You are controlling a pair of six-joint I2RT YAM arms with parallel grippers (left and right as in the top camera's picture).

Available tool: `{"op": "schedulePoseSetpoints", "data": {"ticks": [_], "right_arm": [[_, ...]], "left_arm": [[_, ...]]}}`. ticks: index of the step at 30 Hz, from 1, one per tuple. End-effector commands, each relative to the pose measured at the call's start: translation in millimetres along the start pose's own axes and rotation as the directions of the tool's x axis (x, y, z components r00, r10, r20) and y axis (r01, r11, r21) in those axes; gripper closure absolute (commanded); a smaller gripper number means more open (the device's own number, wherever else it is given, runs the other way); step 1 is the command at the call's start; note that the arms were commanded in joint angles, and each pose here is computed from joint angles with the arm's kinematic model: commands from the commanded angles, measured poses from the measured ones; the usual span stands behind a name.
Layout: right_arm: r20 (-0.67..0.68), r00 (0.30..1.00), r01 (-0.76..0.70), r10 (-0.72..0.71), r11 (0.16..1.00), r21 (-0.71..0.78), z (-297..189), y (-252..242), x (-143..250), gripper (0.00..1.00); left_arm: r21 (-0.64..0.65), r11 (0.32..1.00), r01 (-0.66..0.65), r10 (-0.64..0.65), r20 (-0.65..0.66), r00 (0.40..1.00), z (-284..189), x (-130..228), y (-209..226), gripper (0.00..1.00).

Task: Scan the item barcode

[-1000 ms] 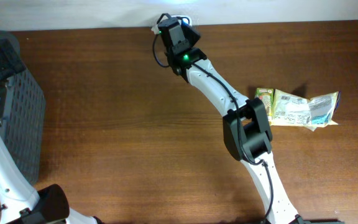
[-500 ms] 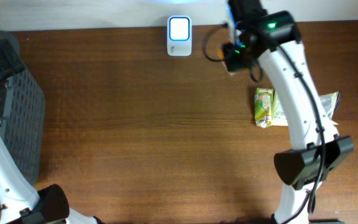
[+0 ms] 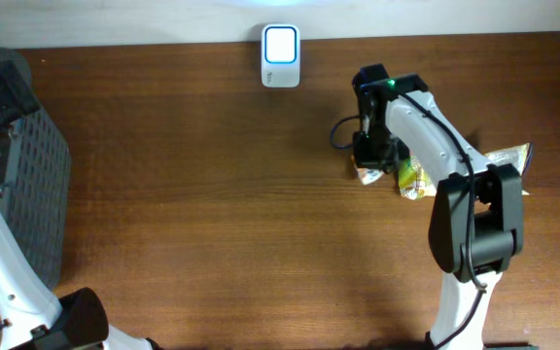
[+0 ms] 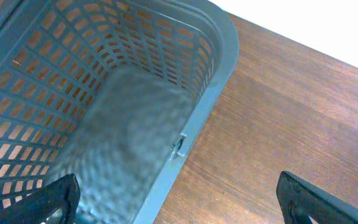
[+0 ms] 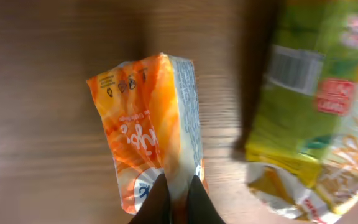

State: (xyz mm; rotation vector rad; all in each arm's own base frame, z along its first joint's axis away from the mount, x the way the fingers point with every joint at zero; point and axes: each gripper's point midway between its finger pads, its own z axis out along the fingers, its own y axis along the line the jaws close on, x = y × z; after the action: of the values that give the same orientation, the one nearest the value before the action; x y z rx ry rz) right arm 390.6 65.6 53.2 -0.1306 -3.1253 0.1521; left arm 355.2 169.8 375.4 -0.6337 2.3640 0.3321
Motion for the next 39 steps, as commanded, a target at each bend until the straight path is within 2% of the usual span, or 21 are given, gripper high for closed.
{"op": "schedulePoseSetpoints", "data": {"ticks": [1,5,6,8,9,13,14,17,20,23,35,37,39], "right_arm": [[0.024,0.995,-0.1,0.098,0.99,0.1,1,-42,-6,0.69],[-0.007,0.992,-0.12,0.122,0.984,0.129,-3,-58,1,0.46],[-0.011,0.992,-0.119,0.122,0.984,0.13,-7,-59,2,0.43],[-0.002,0.993,-0.115,0.116,0.985,0.127,-27,-60,3,0.41],[0.024,0.996,-0.092,0.09,0.99,0.109,-53,-57,2,0.4],[0.142,0.989,0.045,-0.038,0.998,-0.04,-136,-32,4,0.39],[0.188,0.981,0.061,-0.049,0.996,-0.06,-160,-29,6,0.32],[0.327,0.943,0.104,-0.061,0.988,-0.115,-228,-20,21,0.0],[0.442,0.895,0.125,-0.053,0.983,-0.137,-270,-19,30,0.01],[0.497,0.867,0.129,-0.039,0.98,-0.148,-291,-23,35,0.01],[0.494,0.869,0.125,-0.04,0.982,-0.14,-289,-24,35,0.01],[0.505,0.862,0.124,-0.045,0.985,-0.123,-292,-26,36,0.01],[0.556,0.828,0.103,-0.079,0.995,-0.012,-302,-39,36,0.01]], "left_arm": [[-0.002,1.0,-0.011,0.011,0.007,1.0,-1,-2,1,0.01],[-0.002,1.0,-0.011,0.011,0.007,1.0,-1,-2,1,0.01],[-0.002,1.0,-0.011,0.011,0.007,1.0,-1,-2,1,0.01],[-0.002,1.0,-0.011,0.011,0.007,1.0,-1,-2,1,0.01],[-0.002,1.0,-0.011,0.011,0.007,1.0,-1,-2,1,0.01],[-0.002,1.0,-0.011,0.011,0.007,1.0,-1,-2,1,0.01],[-0.002,1.0,-0.011,0.011,0.007,1.0,-1,-2,1,0.01],[-0.002,1.0,-0.011,0.011,0.007,1.0,-1,-2,1,0.01],[-0.002,1.0,-0.011,0.011,0.007,1.0,-1,-2,1,0.01],[-0.002,1.0,-0.011,0.011,0.007,1.0,-1,-2,1,0.01],[-0.002,1.0,-0.011,0.011,0.007,1.0,-1,-2,1,0.01],[-0.002,1.0,-0.011,0.011,0.007,1.0,-1,-2,1,0.01],[-0.002,1.0,-0.011,0.011,0.007,1.0,-1,-2,1,0.01]]}}
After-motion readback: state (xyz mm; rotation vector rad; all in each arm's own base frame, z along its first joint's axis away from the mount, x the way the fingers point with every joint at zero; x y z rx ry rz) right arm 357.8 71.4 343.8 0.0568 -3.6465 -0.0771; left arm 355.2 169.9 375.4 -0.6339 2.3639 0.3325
